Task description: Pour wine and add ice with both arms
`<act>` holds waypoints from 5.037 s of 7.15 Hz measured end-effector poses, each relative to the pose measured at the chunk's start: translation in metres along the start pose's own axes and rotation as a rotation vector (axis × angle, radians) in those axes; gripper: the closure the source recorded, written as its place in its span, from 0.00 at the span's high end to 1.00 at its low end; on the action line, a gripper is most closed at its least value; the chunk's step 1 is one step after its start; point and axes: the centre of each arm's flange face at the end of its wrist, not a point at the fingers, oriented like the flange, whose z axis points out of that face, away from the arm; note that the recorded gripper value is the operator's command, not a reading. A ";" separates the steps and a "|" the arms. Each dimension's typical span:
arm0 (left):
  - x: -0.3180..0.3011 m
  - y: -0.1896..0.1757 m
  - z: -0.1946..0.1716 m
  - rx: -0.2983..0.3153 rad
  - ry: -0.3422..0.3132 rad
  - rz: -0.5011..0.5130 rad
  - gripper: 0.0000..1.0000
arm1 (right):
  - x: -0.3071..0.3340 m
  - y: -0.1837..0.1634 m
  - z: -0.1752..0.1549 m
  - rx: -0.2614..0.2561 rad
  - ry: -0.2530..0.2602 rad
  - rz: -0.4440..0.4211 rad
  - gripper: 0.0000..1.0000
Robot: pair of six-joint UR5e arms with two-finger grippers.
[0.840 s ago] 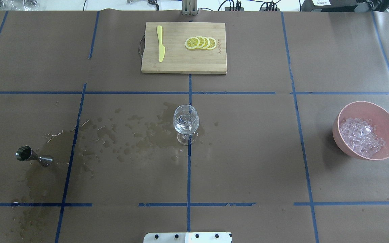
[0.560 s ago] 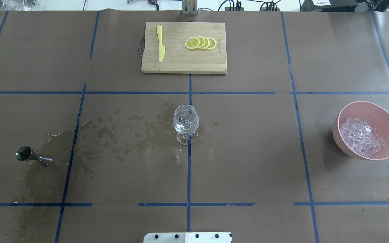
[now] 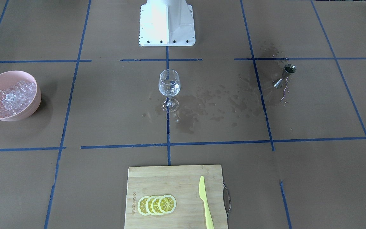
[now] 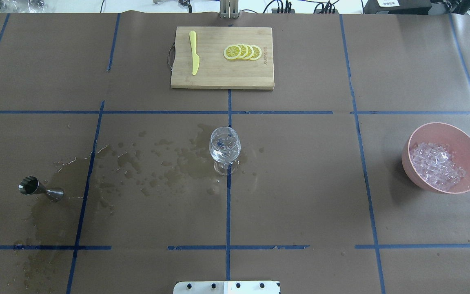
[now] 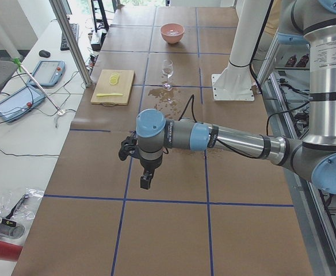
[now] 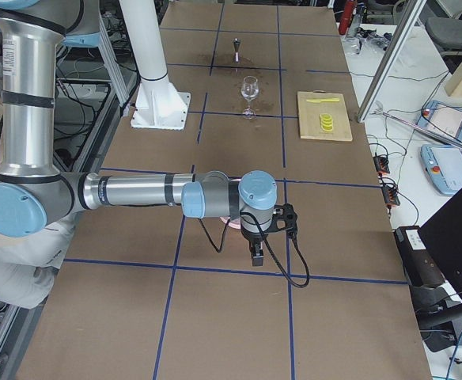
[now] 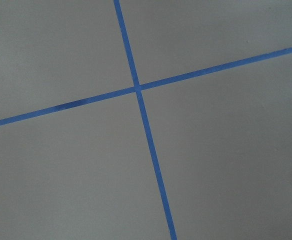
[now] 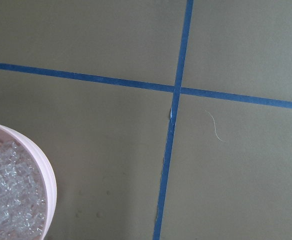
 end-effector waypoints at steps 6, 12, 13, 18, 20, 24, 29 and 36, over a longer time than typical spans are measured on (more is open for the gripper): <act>0.014 0.009 -0.002 0.098 0.109 0.074 1.00 | -0.002 -0.001 -0.001 0.006 -0.002 0.112 1.00; 0.083 -0.016 -0.001 0.338 0.228 0.128 0.99 | -0.003 -0.001 0.001 -0.001 -0.004 0.110 1.00; 0.111 -0.022 0.015 0.364 0.226 0.107 0.99 | -0.003 -0.001 0.002 -0.001 -0.004 0.111 1.00; 0.286 0.028 0.122 0.531 0.202 0.019 0.99 | -0.007 -0.002 0.001 -0.001 -0.020 0.107 1.00; 0.309 0.078 0.135 0.613 0.162 0.002 0.99 | -0.007 -0.002 0.001 0.000 -0.022 0.106 1.00; 0.337 0.145 0.164 0.743 0.112 -0.077 0.99 | -0.009 -0.002 0.001 0.001 -0.030 0.106 1.00; 0.338 0.186 0.207 0.834 0.052 -0.077 0.99 | -0.008 -0.002 0.001 -0.001 -0.033 0.107 1.00; 0.350 0.190 0.266 0.912 0.004 -0.065 0.88 | -0.008 -0.002 0.002 -0.001 -0.031 0.106 1.00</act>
